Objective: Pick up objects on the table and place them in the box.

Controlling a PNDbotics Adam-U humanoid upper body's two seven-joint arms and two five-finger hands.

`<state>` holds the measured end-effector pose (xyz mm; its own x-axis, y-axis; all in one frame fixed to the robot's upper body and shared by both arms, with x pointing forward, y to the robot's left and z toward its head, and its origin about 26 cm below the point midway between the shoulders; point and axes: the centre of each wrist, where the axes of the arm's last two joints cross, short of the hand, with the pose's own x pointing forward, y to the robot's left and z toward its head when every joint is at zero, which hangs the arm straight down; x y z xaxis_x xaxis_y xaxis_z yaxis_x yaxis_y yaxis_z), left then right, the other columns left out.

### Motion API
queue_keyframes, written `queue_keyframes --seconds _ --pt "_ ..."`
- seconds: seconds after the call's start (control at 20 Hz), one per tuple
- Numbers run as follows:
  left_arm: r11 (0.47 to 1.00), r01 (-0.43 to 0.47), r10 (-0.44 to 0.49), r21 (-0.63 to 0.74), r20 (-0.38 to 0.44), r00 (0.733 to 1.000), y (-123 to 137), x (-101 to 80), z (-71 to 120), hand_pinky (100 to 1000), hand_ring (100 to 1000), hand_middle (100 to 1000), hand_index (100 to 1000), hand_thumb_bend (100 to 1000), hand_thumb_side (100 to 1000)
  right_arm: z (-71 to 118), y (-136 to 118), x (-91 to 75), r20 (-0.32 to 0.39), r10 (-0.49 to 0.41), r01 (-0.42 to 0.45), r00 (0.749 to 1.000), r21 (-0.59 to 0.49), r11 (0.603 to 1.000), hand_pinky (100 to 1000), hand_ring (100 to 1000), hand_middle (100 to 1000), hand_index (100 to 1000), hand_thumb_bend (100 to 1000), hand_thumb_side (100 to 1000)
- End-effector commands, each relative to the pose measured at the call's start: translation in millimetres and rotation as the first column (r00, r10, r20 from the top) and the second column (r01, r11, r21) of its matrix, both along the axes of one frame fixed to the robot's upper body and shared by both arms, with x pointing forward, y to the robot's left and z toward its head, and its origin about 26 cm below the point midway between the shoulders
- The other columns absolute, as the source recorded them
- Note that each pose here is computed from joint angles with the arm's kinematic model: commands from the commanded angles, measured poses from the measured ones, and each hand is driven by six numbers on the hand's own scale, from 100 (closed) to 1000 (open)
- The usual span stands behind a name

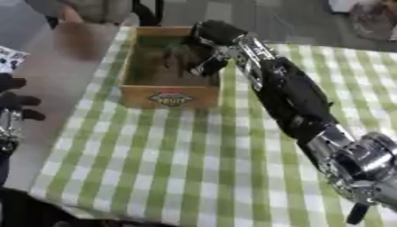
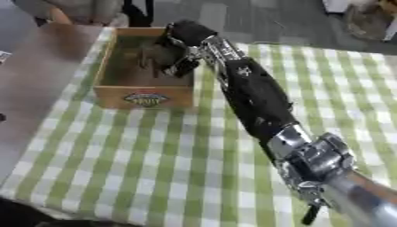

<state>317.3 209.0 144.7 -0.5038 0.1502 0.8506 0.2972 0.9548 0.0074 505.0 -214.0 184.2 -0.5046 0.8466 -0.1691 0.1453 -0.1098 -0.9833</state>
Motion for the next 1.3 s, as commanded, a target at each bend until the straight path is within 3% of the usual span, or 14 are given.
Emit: queue_keyframes --seconds 0.05,0.15,0.25,0.4,0.7,0.95,1.3 --pt "1.0 0.016 -0.016 -0.003 0.035 0.999 -2.9 -1.0 9.9 517 608 688 771 100 170 14.1 2.7 1.2 0.06 -0.028 0.028 0.998 -0.006 1.0 482 453 465 622 373 359" --pt "1.0 0.017 -0.017 -0.004 0.035 0.999 -3.3 -1.1 9.9 517 608 688 770 100 170 14.8 8.5 0.3 0.097 -0.04 0.04 0.994 0.001 0.999 503 473 484 653 451 354" --pt "1.0 0.017 -0.017 -0.005 0.035 0.999 -3.3 -1.1 9.9 517 608 688 770 100 170 14.1 14.9 -0.5 0.128 -0.035 0.035 0.991 0.003 0.999 518 489 496 669 450 353" --pt "1.0 0.018 -0.018 -0.005 0.034 0.999 -3.4 -1.2 9.7 517 608 687 770 100 170 13.6 21.2 -1.3 0.143 -0.01 0.011 0.99 -0.005 1.0 605 617 601 762 443 378" --pt "1.0 0.017 -0.017 -0.006 0.034 0.999 -3.4 -1.2 9.3 517 607 687 770 100 169 5.8 27.7 -1.9 0.06 0.034 -0.03 0.998 -0.071 0.997 678 730 696 825 437 360" --pt "1.0 0.015 -0.015 -0.007 0.032 0.999 -3.0 -1.3 8.8 517 607 686 769 100 167 9.9 30.4 -3.0 0.01 0.061 -0.06 0.998 -0.09 0.994 694 742 720 837 436 348" --pt "1.0 0.01 -0.01 -0.006 0.032 0.999 -2.1 -1.2 8.5 517 606 685 769 100 165 27.1 35.7 -7.0 0.075 0.109 -0.107 0.991 -0.04 0.993 680 714 699 824 439 351"
